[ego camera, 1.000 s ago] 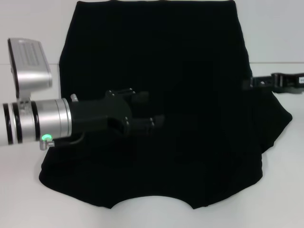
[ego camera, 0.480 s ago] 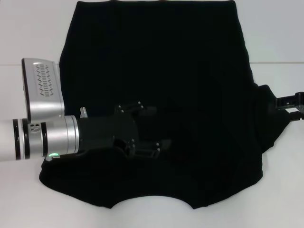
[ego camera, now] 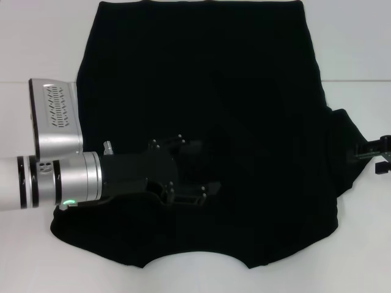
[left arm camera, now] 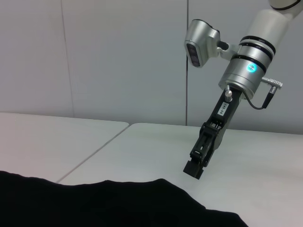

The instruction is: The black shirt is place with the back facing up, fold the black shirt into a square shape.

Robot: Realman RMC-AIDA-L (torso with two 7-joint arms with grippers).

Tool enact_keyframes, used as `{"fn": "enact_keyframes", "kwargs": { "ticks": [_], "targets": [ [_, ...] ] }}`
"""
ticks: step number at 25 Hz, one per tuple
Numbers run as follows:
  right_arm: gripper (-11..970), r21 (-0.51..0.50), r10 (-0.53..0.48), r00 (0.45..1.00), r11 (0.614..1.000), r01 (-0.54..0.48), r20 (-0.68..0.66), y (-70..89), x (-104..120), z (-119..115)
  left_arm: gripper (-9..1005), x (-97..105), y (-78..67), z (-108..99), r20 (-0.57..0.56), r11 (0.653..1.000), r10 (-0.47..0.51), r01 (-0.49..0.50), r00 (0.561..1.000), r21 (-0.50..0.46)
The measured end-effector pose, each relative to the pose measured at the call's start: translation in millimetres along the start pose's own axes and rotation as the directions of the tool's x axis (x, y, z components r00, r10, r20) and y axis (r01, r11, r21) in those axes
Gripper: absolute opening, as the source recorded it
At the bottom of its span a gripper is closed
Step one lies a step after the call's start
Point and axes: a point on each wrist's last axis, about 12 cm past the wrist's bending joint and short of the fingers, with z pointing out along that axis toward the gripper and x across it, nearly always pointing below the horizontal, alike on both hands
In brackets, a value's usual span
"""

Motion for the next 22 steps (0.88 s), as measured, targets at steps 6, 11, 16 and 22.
{"fn": "enact_keyframes", "kwargs": {
  "ticks": [6, 11, 16, 22],
  "targets": [
    [869, 0.02, 0.007, 1.0, 1.0, -0.006, -0.029, -4.5, 7, 7, 904, 1, -0.8, 0, 0.001, 1.0, -0.005, 0.005, 1.0, 0.003],
    [867, 0.029, 0.005, 1.0, 1.0, -0.004, -0.025, -4.3, 8, 14, 904, 2, -1.7, 1, 0.004, 1.0, -0.012, 0.012, 1.0, 0.004],
    [865, 0.043, 0.015, 1.0, 0.999, -0.014, -0.018, -6.7, 11, 22, 904, 2, -1.8, 1, 0.004, 1.0, -0.013, 0.013, 1.0, 0.004],
    [862, 0.047, 0.004, 1.0, 0.999, -0.004, -0.002, -3.8, 11, 29, 904, 3, -1.9, 1, 0.0, 1.0, -0.016, 0.016, 1.0, 0.003]
  ]
}}
